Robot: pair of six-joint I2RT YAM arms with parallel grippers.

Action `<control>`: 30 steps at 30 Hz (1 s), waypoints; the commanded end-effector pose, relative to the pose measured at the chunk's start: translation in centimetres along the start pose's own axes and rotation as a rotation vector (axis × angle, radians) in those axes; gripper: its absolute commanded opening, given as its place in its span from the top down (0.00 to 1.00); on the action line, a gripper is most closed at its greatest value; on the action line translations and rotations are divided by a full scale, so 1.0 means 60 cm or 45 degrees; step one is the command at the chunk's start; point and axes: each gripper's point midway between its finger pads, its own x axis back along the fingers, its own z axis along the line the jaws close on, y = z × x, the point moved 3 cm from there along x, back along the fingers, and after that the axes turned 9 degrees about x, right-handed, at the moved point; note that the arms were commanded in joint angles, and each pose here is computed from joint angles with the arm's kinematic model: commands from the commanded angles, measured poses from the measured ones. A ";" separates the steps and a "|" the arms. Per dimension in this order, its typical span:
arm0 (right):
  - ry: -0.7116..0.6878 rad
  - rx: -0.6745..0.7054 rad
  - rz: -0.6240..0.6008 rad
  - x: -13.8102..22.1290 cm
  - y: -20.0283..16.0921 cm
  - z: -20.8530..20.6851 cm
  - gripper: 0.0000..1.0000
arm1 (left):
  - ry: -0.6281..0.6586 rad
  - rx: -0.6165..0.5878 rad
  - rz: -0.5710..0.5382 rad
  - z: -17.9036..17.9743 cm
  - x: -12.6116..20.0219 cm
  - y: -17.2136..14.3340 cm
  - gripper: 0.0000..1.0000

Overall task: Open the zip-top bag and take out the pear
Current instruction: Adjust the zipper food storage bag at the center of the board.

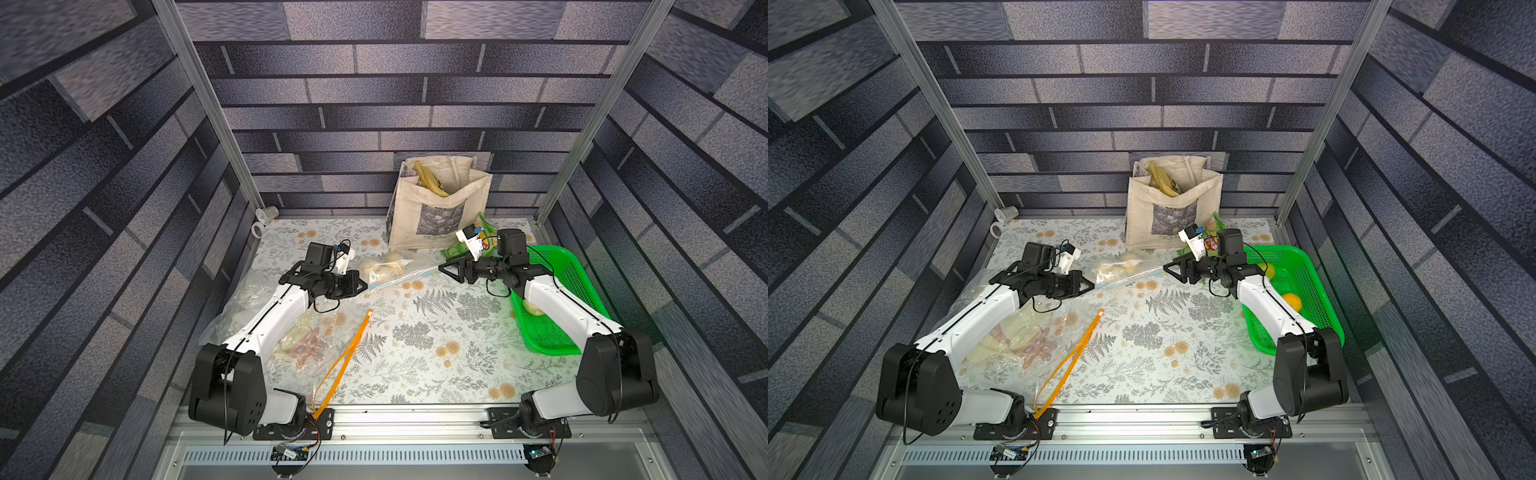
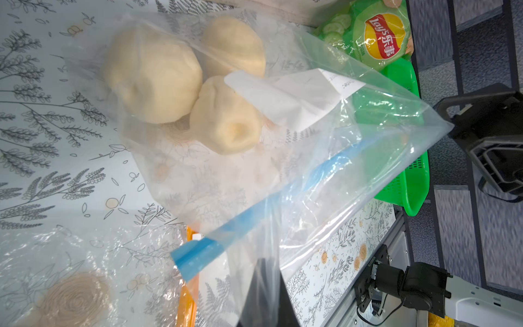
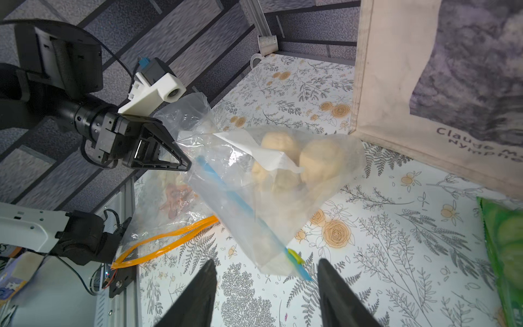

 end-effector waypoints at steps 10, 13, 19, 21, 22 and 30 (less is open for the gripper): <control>-0.021 0.157 0.077 0.020 -0.035 0.022 0.34 | -0.011 -0.086 0.007 -0.020 0.023 0.014 0.95; -0.058 0.182 0.085 0.026 -0.047 0.024 0.33 | -0.006 -0.092 0.007 -0.020 0.026 0.016 0.95; -0.018 0.277 0.051 0.016 -0.045 0.020 0.40 | 0.026 -0.092 0.032 -0.011 0.030 0.015 0.95; 0.002 0.293 0.051 0.010 -0.041 0.016 0.45 | 0.042 -0.092 0.033 -0.007 0.031 0.014 0.95; 0.007 0.295 0.057 0.009 -0.039 0.014 0.46 | 0.042 -0.094 0.036 -0.007 0.032 0.014 0.95; -0.002 0.376 0.060 0.000 -0.049 0.010 0.52 | 0.058 -0.087 0.045 0.000 0.033 0.012 0.94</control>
